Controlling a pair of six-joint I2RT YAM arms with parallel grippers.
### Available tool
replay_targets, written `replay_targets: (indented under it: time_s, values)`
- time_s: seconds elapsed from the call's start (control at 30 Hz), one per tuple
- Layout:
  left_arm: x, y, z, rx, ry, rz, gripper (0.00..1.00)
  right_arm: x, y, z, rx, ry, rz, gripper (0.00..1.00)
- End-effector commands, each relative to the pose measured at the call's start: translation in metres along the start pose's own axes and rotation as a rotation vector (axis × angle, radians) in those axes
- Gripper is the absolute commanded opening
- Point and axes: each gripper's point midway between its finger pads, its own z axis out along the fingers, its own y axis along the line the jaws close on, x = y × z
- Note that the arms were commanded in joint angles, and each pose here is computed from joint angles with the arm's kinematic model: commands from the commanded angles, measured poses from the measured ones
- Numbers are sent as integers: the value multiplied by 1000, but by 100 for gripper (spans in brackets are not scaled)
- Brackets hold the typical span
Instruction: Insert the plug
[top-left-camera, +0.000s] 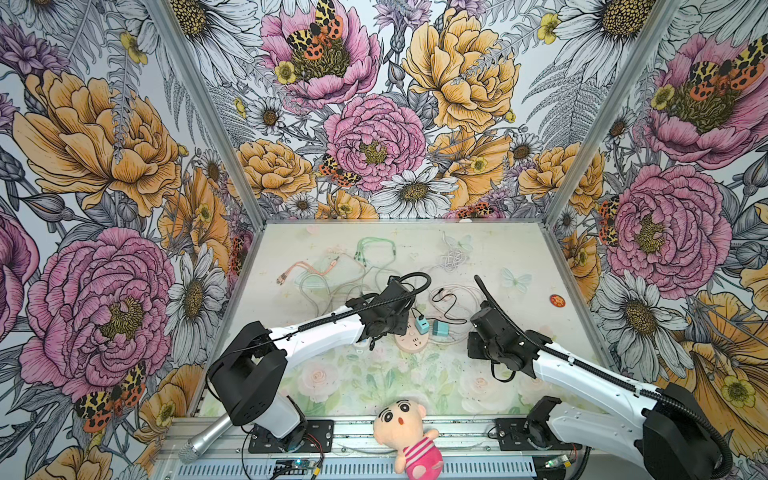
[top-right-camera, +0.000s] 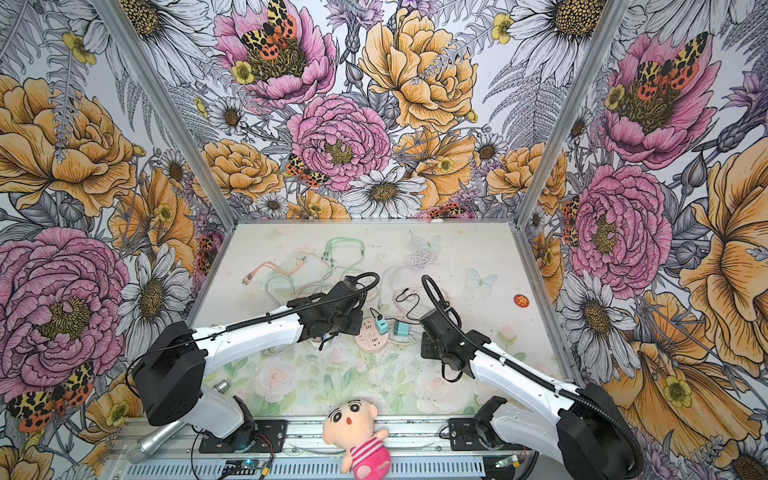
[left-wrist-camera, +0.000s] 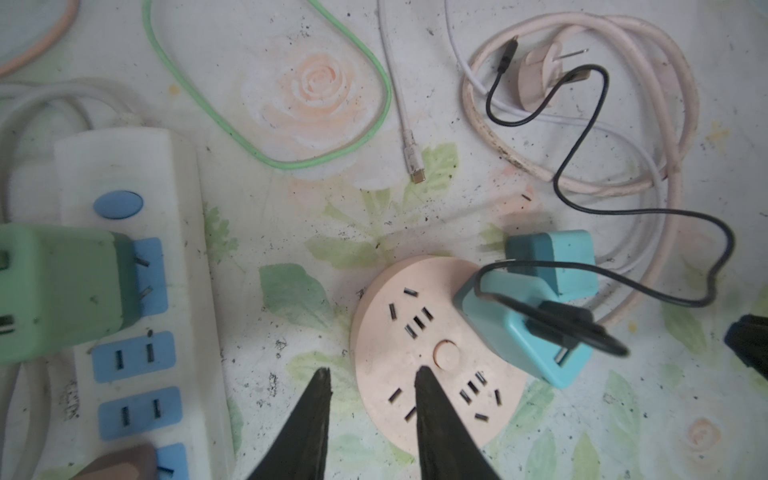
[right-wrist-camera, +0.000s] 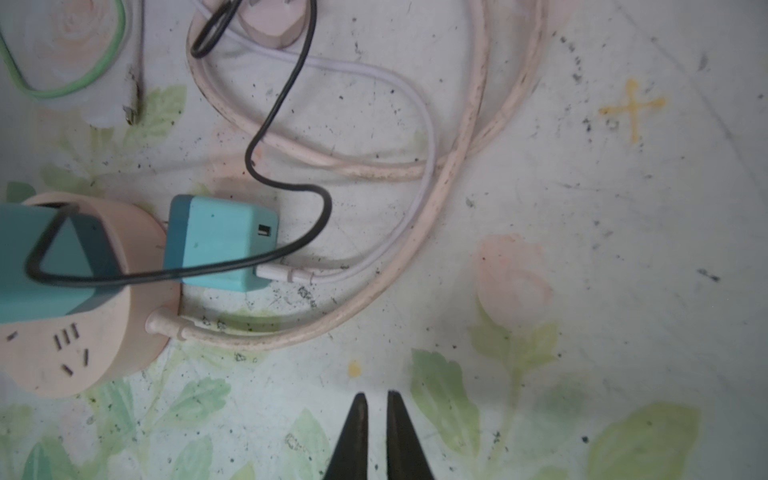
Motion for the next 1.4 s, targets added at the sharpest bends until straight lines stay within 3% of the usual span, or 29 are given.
replay_targets:
  time_s: [0.0,0.27,0.43,0.57,0.77,1.17,1.37]
  values:
    - [-16,-2,-10,3,-49,-5,37,-33,18,0,-78,-68,-2,12]
    - [-22,-3,-21,23,-73,-2,39,-54,2,19,-17,-49,38,12]
    - [-26,-3,-26,27,-87,-6,39,-69,-7,22,-6,-53,77,20]
    - [-25,-1,-25,22,-82,-7,39,-67,-10,30,7,-24,83,24]
    - [-25,1,-24,19,-80,-7,40,-72,-3,38,-27,-33,85,22]
    - [-22,6,-22,11,-72,-10,40,-67,-11,60,34,14,82,21]
    - [-23,7,-21,9,-70,-13,40,-74,-4,50,-3,-15,90,27]
